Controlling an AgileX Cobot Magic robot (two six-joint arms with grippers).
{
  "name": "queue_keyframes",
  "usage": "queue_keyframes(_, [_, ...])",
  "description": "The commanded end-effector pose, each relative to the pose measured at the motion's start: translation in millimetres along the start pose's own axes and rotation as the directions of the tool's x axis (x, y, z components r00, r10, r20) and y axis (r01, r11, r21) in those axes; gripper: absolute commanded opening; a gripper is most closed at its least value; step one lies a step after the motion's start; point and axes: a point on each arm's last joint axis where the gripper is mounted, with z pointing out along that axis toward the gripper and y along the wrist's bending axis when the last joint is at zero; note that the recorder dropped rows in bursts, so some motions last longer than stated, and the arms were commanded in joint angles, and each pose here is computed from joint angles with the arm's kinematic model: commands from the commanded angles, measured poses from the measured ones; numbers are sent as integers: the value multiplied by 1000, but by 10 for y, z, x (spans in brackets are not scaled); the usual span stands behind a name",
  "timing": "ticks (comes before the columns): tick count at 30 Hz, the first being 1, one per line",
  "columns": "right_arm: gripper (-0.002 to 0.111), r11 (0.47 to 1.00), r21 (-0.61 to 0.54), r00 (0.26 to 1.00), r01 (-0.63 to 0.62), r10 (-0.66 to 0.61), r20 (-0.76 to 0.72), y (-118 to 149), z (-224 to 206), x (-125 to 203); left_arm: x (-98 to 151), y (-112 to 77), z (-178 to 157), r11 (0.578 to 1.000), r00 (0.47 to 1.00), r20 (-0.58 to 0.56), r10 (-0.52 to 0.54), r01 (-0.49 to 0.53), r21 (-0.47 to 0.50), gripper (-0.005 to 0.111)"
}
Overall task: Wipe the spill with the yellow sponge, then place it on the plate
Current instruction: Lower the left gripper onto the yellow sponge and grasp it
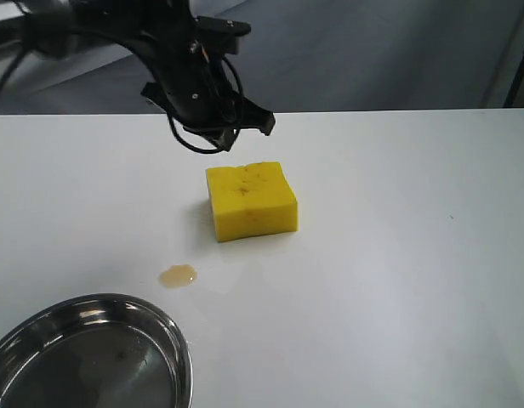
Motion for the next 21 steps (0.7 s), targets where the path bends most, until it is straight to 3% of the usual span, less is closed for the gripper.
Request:
queue_keyframes(1, [0, 1000, 1, 1000, 14, -14, 6, -1, 5, -1, -78, -66, 440, 1000, 998, -65, 24, -23, 17, 1])
queue_keyframes(4, [0, 1000, 1, 1000, 14, -14, 6, -1, 5, -1, -79, -61, 658, 999, 996, -86, 34, -32, 20, 10])
queue_keyframes(9, [0, 1000, 1, 1000, 14, -14, 6, -1, 5, -1, -37, -52, 823, 999, 992, -119, 32, -30, 19, 39])
queue_keyframes(11, [0, 1000, 1, 1000, 14, -14, 6, -1, 5, -1, -20, -49, 876, 999, 991, -130, 32, -30, 18, 43])
queue_keyframes(16, [0, 1000, 1, 1000, 14, -14, 6, -1, 5, -1, 39, -39, 1014, 999, 985, -170, 30, -28, 17, 34])
queue_keyframes(21, [0, 1000, 1, 1000, 14, -14, 6, -1, 5, -1, 120, -33, 1072, 1000, 970, -243, 30, -27, 16, 2])
